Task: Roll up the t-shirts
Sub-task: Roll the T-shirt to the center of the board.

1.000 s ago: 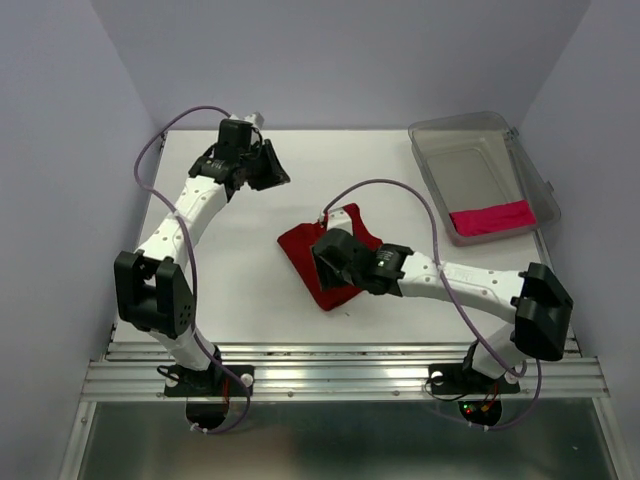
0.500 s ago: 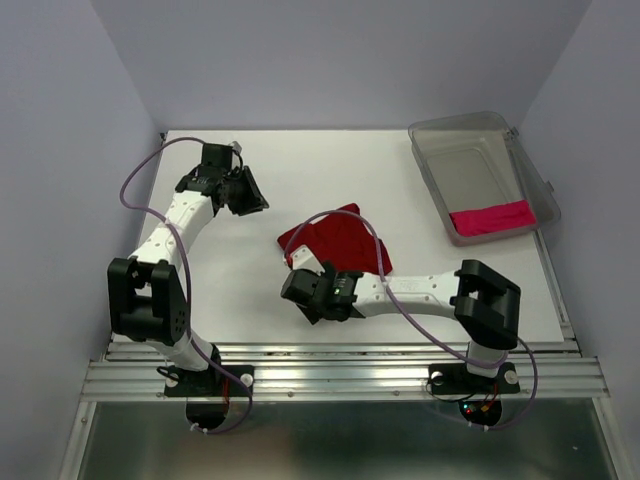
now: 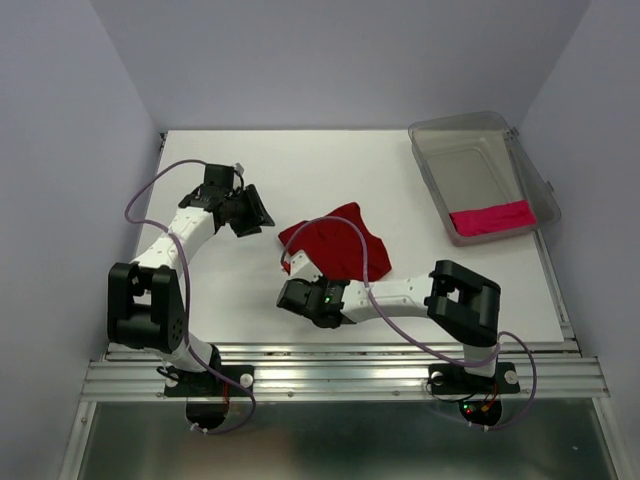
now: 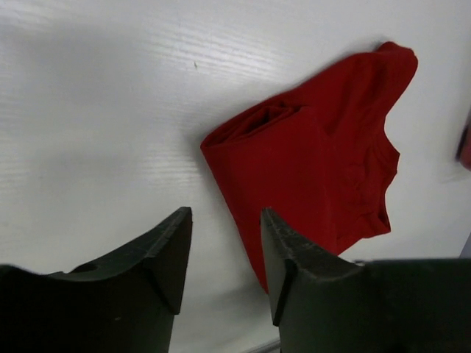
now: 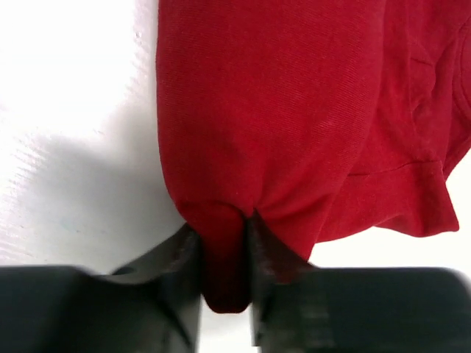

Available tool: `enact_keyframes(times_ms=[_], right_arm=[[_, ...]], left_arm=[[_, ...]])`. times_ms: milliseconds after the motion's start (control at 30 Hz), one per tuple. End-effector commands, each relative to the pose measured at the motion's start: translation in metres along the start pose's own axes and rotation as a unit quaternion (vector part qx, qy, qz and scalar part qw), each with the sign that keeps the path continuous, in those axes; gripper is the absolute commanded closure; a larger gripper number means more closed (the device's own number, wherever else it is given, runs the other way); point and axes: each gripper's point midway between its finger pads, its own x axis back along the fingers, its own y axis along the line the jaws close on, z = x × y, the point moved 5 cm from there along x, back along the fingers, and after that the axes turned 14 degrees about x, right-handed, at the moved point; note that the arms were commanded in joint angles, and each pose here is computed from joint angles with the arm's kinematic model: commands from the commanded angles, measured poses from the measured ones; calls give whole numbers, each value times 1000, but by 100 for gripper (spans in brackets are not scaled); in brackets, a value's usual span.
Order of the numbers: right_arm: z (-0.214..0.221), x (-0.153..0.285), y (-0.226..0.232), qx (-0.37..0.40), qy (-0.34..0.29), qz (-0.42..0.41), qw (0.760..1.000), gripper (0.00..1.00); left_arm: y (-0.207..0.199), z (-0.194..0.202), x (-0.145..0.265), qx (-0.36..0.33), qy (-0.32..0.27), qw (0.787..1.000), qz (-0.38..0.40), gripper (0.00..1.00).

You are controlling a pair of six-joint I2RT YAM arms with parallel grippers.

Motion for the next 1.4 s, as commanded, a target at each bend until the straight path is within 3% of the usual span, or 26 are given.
enact_keyframes(times_ms=[0,100,167,233,467,867,1000,1067,1100,1133,1167,1200,1300,1367], right_arm=[[-6,-2,12,-37,-34,-27,998,84],[-14,7,9,-57,-60,-61,995,96],[-17,14,6,-70,-76,-86,991,99],[-17,14,0,-81,-82,-100,988,99],[-15,26,-6,-104,-109,-155,976,99],[-10,31,-19,-128,-113,-169,971,99],[-9,33,-21,-129,-115,-167,971,99],[-7,32,-22,-127,-113,-162,972,99],[-6,32,-23,-125,-108,-159,973,98],[-6,32,-24,-125,-107,-154,974,94],[-7,31,-26,-124,-107,-146,976,89],[-5,32,-28,-120,-100,-141,978,76],[-11,34,-35,-115,-97,-123,981,39],[-14,38,-40,-109,-92,-117,983,27]], left_arm=[[-4,11,8,-3,-2,999,44,43],[1,23,3,1,15,998,58,28],[3,31,-1,0,21,998,63,13],[4,36,-5,3,25,997,66,8],[2,67,-25,14,58,995,83,3],[1,87,-53,7,80,995,62,4],[6,89,-59,12,81,995,49,12],[5,92,-62,10,85,995,46,26],[5,93,-63,10,88,995,45,44],[4,93,-63,9,88,995,45,55],[3,92,-64,11,85,995,44,69],[3,91,-63,12,84,995,42,98],[4,89,-60,24,78,996,22,100],[2,86,-57,31,68,997,15,100]])
